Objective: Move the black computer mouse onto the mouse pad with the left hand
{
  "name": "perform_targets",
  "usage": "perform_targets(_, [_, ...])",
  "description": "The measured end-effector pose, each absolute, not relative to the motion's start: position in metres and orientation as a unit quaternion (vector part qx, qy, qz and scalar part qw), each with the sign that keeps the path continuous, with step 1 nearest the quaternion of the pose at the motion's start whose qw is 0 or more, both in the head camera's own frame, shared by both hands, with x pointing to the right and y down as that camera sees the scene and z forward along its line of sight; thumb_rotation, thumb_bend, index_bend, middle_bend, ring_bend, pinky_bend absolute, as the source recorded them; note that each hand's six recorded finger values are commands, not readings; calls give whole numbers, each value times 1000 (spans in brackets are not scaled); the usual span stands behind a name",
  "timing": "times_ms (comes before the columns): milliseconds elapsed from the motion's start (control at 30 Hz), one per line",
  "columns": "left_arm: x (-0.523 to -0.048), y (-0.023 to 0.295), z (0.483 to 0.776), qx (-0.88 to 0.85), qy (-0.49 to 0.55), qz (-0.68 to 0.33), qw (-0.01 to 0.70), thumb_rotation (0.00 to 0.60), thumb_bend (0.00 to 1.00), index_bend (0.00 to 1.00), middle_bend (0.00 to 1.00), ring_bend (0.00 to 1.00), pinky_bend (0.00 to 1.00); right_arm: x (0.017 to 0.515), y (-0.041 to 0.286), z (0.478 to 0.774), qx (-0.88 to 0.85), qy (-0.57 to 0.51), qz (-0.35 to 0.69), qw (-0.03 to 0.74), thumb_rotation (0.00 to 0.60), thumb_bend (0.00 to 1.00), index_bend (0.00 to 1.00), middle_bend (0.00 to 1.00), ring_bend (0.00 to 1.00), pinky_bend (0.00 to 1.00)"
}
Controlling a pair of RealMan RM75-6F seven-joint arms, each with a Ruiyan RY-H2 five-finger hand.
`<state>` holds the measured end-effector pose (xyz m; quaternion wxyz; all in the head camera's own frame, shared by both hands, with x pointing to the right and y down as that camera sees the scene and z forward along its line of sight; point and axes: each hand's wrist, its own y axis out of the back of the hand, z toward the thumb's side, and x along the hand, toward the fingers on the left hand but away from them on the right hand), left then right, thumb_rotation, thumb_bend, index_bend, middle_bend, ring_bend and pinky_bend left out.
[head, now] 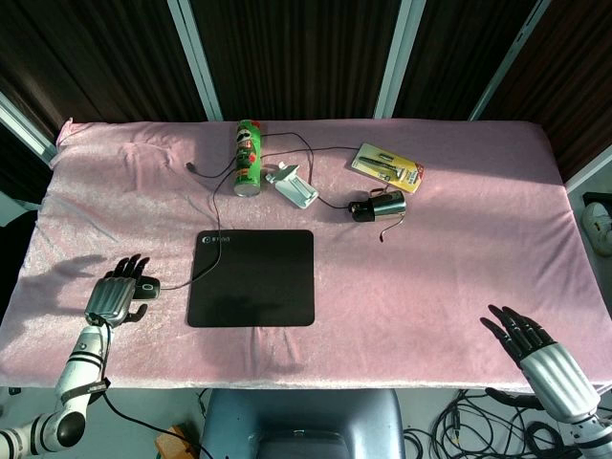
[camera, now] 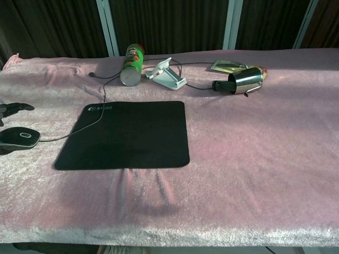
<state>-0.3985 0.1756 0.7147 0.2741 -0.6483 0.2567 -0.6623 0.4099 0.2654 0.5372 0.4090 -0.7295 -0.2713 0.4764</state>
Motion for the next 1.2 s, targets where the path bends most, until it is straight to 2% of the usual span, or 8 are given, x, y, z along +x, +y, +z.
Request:
perform_targets(600, [-400,176,717,-648,249,-666,275,600,334,0,0,0,257,410,266,538,-730,-270,477,407,600,101,25,21,64,288])
perform_targets(733, [-402,176,720,-645,245,-668,278,600,336,26,4,0,247,410,266,538,-731,-269,477,407,600,102,31,21,64,289])
perform_targets(833, [-403,175,722,-642,245,-669,281,600,358,114,105,44,213,410,266,537,-732,-270,476,406,600,101,37,20,64,289])
perform_targets(933, [-404,174,725,-637,249,-670,288,600,433,251,278,161,189,410,266,537,-732,-271,475,406,600,101,43,21,64,288])
perform_targets(1033, [-408,172,728,-627,254,-673,298,600,527,374,445,295,251,411,265,536,-732,-272,475,406,600,102,51,21,64,288])
perform_targets(1200, [-409,172,734,-617,255,-678,308,600,581,457,531,361,332,411,265,536,-732,-272,475,406,600,101,57,21,64,289])
